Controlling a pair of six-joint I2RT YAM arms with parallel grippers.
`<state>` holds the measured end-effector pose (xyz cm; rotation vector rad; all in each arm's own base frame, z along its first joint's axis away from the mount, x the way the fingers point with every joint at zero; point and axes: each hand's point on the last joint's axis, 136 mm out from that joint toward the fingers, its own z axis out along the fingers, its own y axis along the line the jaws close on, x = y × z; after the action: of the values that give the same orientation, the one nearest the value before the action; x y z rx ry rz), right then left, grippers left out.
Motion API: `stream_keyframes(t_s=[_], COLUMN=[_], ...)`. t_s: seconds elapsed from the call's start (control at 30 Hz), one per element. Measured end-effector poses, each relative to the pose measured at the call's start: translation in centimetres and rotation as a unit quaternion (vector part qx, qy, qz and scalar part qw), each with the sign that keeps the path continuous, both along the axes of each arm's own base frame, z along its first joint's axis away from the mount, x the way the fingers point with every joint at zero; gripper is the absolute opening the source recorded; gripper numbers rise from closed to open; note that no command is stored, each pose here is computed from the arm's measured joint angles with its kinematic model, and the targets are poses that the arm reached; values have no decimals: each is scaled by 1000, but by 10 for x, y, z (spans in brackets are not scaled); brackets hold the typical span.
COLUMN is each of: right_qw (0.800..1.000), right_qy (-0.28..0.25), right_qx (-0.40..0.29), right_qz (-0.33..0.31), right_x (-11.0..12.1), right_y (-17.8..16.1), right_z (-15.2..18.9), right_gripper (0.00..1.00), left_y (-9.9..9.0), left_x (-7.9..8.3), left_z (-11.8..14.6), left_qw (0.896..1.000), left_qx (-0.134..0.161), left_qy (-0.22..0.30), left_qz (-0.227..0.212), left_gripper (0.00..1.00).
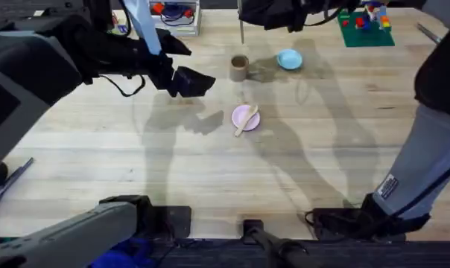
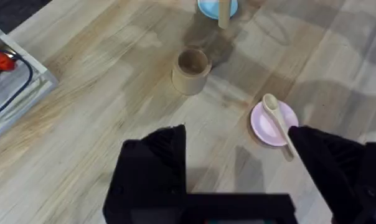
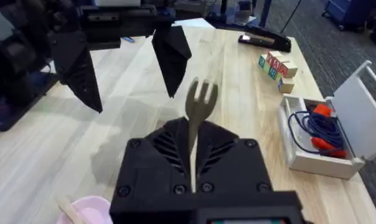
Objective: Pick up a utensil and set it on the pink plate, then put the other utensil in the container.
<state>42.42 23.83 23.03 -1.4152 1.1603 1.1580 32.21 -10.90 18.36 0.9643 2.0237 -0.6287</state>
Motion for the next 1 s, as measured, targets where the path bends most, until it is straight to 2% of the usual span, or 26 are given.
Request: stream_keyframes(t_s=[0.63,0.8,1.0], right_qw=[1000,1000,1000], right_qy=[-5,28,26], right_qx=[1,-4,-4], right_qz=[2,3,3], right_x=[4,11,16], right_y=[3,4,5], right_z=[-8,-39,-52], right_gripper=[31,31,31], left_y=[0,0,0], left_x=[0,0,0], left_z=[0,0,0], left_qw=[1000,1000,1000], left_qx=[0,0,0], left_qy=[0,0,0], left_qz=[0,0,0], left_gripper=[993,993,993])
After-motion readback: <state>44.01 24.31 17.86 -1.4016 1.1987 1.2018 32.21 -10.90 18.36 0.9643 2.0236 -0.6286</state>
